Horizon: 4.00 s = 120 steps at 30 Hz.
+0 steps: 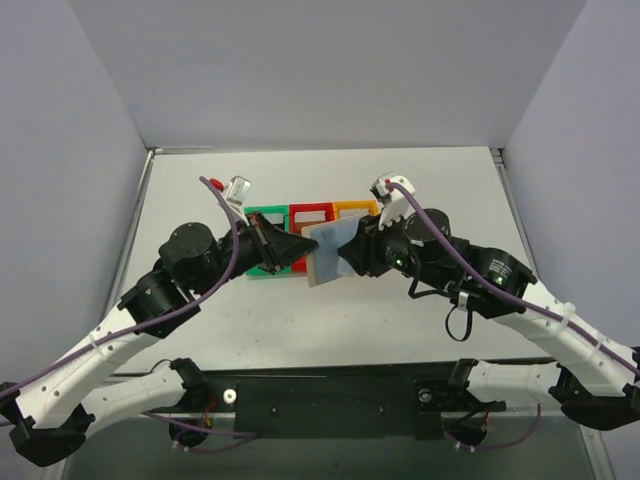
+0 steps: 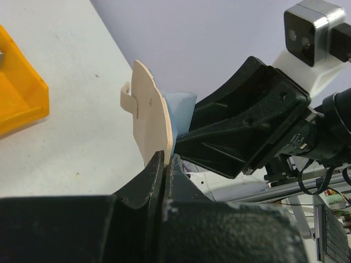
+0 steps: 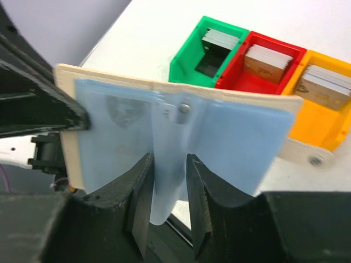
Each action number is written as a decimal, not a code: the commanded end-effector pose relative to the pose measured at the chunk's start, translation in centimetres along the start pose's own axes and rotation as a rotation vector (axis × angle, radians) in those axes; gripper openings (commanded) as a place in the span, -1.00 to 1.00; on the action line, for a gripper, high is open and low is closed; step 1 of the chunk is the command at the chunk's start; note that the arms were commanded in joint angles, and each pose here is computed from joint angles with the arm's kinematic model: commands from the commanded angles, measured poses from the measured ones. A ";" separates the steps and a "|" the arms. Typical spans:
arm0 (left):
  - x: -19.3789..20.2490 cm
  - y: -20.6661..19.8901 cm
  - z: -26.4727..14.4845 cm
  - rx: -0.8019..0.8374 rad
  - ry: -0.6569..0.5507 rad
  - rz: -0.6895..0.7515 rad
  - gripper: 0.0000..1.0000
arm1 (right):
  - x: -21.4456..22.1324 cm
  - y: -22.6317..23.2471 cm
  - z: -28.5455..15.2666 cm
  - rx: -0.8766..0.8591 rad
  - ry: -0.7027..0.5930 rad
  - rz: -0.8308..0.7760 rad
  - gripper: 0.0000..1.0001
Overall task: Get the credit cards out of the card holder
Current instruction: Remove the credit card from the card holder.
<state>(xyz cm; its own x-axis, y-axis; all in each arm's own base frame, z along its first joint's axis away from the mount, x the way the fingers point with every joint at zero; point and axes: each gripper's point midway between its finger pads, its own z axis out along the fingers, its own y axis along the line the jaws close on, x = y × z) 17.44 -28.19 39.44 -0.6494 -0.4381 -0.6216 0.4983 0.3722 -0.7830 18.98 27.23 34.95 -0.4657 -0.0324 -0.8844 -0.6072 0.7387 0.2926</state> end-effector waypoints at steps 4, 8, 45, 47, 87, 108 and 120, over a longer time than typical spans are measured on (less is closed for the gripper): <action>-2.9 -2.7 -2.4 0.072 -0.098 0.031 -1.00 | -0.1 -3.7 -1.5 0.117 -0.045 0.024 -0.25; -3.0 -2.3 -2.5 0.034 -0.094 0.052 -1.00 | 0.0 -4.6 -2.0 0.159 -0.048 0.022 -0.03; -2.2 -3.4 -1.1 0.121 -0.061 -0.005 -1.00 | -1.2 2.6 0.0 0.002 -0.055 -0.109 0.26; -2.2 -3.6 -1.1 0.133 -0.061 -0.009 -1.00 | -1.2 2.4 0.1 0.011 -0.058 -0.109 0.21; -2.6 -4.9 -2.8 0.210 -0.067 0.013 -1.00 | -4.0 -2.5 -4.4 0.005 -0.167 0.074 0.48; -3.1 -7.6 -4.2 0.372 -0.074 0.005 -1.00 | -5.1 -0.5 -4.2 -0.488 -0.192 0.369 0.50; -3.3 -7.1 -3.9 0.378 -0.077 -0.012 -1.00 | -6.3 0.8 -5.2 -0.644 -0.203 0.426 0.14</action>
<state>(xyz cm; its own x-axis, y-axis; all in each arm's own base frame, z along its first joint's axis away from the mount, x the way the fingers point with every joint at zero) 14.67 -26.79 44.45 -0.6507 -0.4714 -0.5953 0.6226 0.1176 -0.7736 19.40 24.34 40.50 -0.6705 0.3429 -0.6579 -0.6215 0.2246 0.7505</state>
